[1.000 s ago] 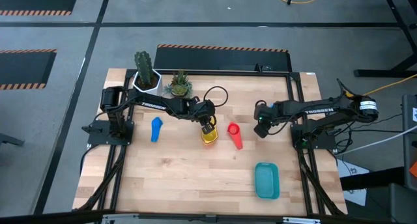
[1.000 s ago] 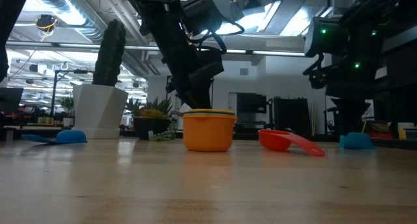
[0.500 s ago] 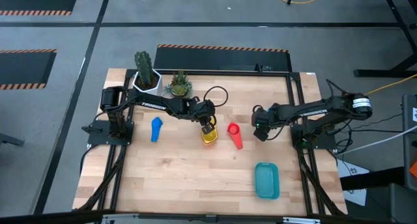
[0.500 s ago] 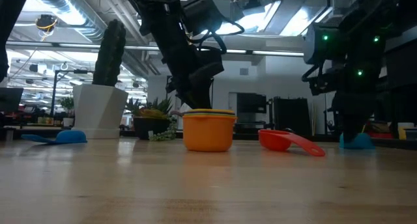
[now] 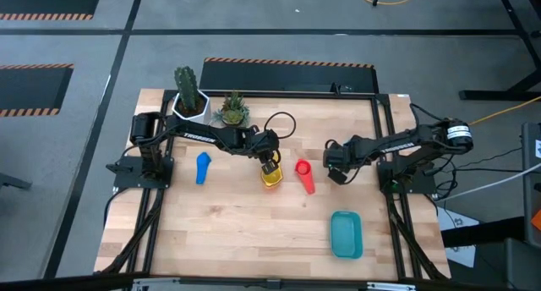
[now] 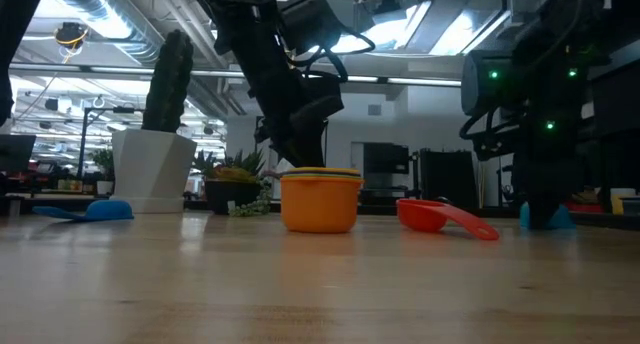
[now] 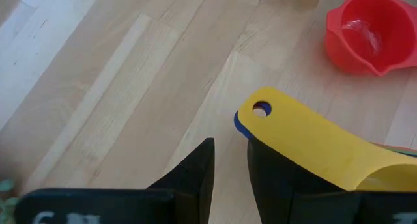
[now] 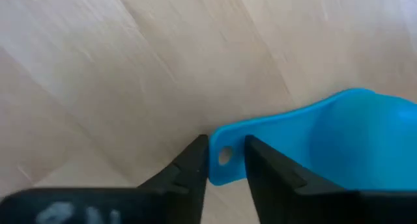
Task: Nest measuring cups in basket
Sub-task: Stack the sky blue measuring cup on top of the yellow measuring cup
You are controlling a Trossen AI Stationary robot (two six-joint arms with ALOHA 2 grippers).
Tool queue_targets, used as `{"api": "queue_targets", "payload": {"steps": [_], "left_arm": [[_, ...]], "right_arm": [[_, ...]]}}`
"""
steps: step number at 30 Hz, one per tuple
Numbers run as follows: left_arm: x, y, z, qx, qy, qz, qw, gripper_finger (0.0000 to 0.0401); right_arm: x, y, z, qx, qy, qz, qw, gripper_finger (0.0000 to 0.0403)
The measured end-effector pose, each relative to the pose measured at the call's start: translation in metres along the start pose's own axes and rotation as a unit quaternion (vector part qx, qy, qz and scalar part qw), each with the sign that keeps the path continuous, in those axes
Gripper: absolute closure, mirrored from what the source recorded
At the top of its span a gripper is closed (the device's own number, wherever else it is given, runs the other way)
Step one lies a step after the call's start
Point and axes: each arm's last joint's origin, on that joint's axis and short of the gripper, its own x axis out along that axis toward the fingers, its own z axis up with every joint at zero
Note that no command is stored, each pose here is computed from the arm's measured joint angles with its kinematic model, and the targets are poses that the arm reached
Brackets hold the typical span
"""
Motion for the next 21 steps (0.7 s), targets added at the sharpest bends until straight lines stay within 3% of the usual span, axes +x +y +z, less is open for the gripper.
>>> {"api": "queue_targets", "payload": {"steps": [9,21], "left_arm": [[0.0,0.0,0.0,0.0,0.0,0.0,1.0,0.0316],[0.0,0.0,0.0,0.0,0.0,0.0,1.0,0.0316]], "right_arm": [[0.001,-0.003,0.0,-0.005,-0.02,-0.047,0.999,0.037],[-0.032,-0.002,0.021,-0.032,-0.022,-0.023,0.999,0.0385]]}}
